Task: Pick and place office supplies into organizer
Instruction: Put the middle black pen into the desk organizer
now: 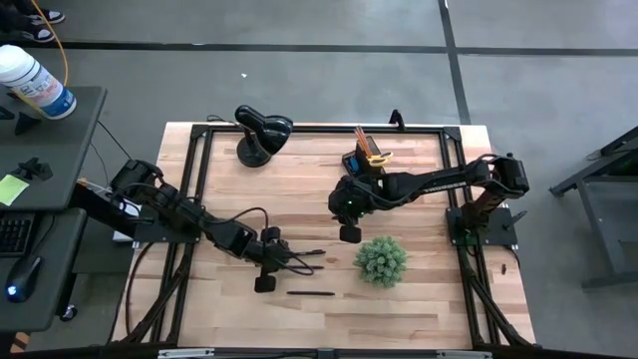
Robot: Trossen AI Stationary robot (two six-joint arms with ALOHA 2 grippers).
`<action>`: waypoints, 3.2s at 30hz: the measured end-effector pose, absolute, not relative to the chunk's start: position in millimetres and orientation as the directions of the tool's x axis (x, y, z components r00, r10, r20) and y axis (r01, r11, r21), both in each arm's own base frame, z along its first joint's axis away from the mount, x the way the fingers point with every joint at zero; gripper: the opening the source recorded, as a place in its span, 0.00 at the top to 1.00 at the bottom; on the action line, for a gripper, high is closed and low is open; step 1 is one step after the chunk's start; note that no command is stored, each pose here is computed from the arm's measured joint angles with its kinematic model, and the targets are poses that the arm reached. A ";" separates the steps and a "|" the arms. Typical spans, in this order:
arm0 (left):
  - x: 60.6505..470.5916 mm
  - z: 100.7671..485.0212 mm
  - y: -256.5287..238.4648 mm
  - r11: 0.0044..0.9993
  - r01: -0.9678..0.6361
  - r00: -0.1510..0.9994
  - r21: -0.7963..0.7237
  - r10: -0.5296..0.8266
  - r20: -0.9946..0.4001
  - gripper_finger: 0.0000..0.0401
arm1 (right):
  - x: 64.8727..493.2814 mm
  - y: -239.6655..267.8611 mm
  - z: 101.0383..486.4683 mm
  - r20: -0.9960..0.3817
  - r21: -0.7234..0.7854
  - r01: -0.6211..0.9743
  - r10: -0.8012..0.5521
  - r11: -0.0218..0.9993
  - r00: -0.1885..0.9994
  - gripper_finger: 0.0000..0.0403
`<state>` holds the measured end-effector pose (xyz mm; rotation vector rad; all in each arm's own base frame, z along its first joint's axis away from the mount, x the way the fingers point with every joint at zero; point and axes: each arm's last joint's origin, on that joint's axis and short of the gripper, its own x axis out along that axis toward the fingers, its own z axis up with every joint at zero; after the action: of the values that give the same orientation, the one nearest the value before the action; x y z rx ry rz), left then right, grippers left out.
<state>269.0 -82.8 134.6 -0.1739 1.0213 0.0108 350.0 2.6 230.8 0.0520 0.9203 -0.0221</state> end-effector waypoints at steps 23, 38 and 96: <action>267.1 184.4 -46.9 0.987 -0.146 0.689 -0.059 0.059 -0.723 1.00 | 282.0 -28.5 306.1 -0.723 -0.131 0.334 -0.320 0.933 0.612 0.82; 274.3 272.3 12.7 0.969 -0.215 0.816 0.124 0.248 -0.522 1.00 | 260.9 -28.2 317.4 -0.727 -0.125 0.424 -0.374 0.897 0.577 0.82; 276.0 357.2 62.0 0.932 -0.284 0.864 0.226 0.351 -0.361 1.00 | 297.1 -47.5 315.9 0.314 0.276 0.079 -0.168 0.958 0.934 0.60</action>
<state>276.0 62.0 357.2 0.1679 0.4096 0.3348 297.1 -47.5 315.9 0.2635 -0.3423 -0.1279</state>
